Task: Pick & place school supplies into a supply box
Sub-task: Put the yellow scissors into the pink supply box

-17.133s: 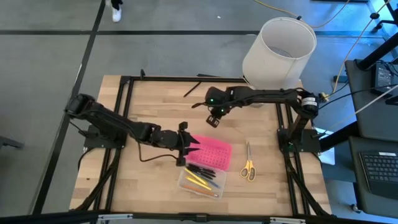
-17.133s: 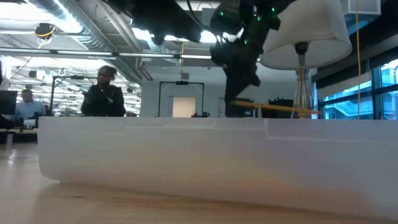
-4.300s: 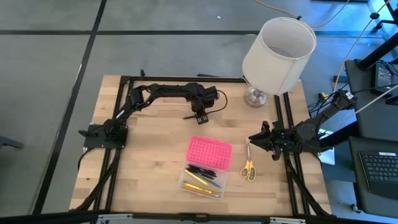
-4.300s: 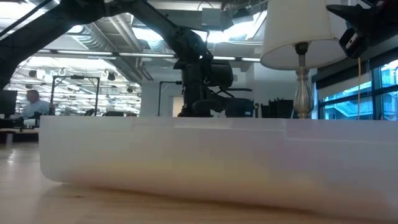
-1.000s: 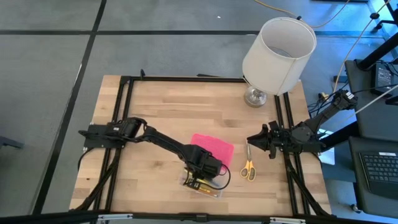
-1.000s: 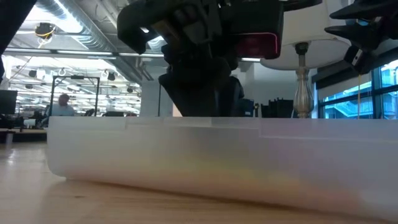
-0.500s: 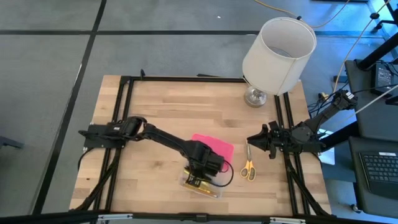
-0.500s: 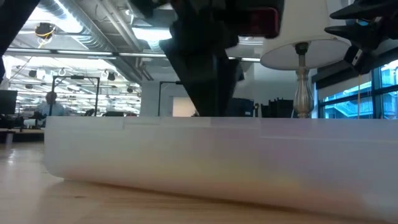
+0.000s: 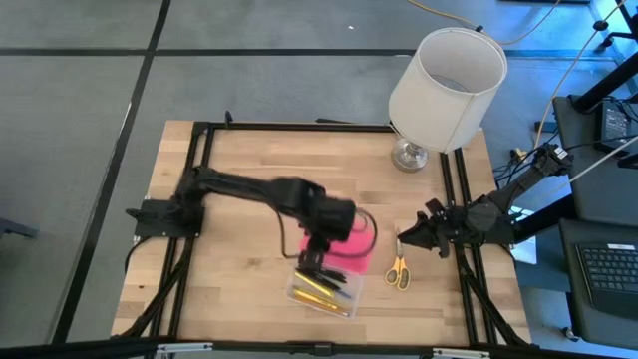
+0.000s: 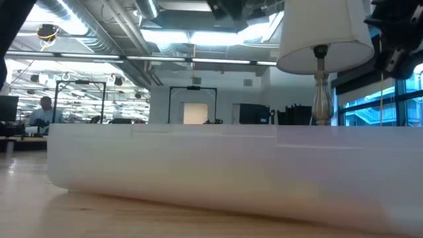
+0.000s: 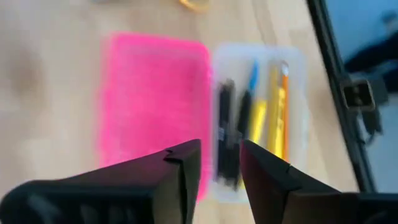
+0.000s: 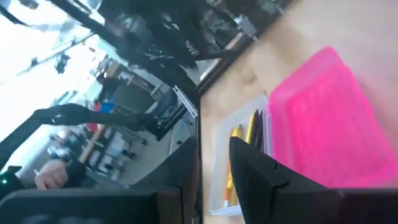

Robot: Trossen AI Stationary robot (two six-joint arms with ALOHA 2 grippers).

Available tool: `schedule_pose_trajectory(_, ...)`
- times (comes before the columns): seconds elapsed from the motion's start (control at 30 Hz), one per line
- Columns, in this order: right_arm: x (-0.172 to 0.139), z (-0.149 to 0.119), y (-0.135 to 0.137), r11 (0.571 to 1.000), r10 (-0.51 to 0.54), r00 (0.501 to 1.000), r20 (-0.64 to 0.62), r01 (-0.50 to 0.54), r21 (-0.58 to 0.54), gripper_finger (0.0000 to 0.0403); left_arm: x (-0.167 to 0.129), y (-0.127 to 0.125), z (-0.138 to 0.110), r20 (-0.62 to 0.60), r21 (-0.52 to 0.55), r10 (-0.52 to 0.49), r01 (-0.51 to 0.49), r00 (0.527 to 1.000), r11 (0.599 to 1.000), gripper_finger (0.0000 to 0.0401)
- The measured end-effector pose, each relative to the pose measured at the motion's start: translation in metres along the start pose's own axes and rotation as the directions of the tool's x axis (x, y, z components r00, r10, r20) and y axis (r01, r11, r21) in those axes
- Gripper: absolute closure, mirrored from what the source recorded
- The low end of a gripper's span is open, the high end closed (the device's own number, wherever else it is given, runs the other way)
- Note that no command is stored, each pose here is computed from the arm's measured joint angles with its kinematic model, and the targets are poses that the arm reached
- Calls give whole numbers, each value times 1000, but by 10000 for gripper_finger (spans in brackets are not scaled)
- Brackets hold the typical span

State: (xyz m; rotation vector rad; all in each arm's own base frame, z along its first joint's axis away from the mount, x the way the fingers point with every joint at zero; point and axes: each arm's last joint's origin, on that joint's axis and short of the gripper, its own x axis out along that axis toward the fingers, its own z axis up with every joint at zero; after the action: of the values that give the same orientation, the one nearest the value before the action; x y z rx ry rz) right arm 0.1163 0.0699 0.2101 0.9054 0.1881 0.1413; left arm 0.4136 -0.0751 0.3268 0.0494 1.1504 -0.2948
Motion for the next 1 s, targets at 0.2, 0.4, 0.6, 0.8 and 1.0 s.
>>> schedule_pose_trajectory(0.2, 1, 2, 3, 988, -26, 1000, -17, 28, 149, 305, -61, 5, -17, 230, -23, 50, -46, 972, 999, 312)
schedule_pose_trajectory(0.4, 5, 19, 30, 958, -151, 987, -58, 160, 237, 305, -86, 0, -57, 414, -54, 85, -68, 907, 996, 320)
schedule_pose_trajectory(0.6, 22, 26, 54, 817, -444, 872, -208, 489, 307, 305, -90, -4, -108, 613, -81, 94, -56, 784, 995, 320)
schedule_pose_trajectory(0.8, 62, 10, 67, 589, -603, 714, -356, 700, 405, 305, -79, -6, -162, 716, -101, 85, -19, 693, 995, 322)
schedule_pose_trajectory(1.0, 96, -29, 64, 335, -649, 512, -563, 857, 392, 305, -71, -7, -199, 761, -115, 81, 11, 644, 993, 322)
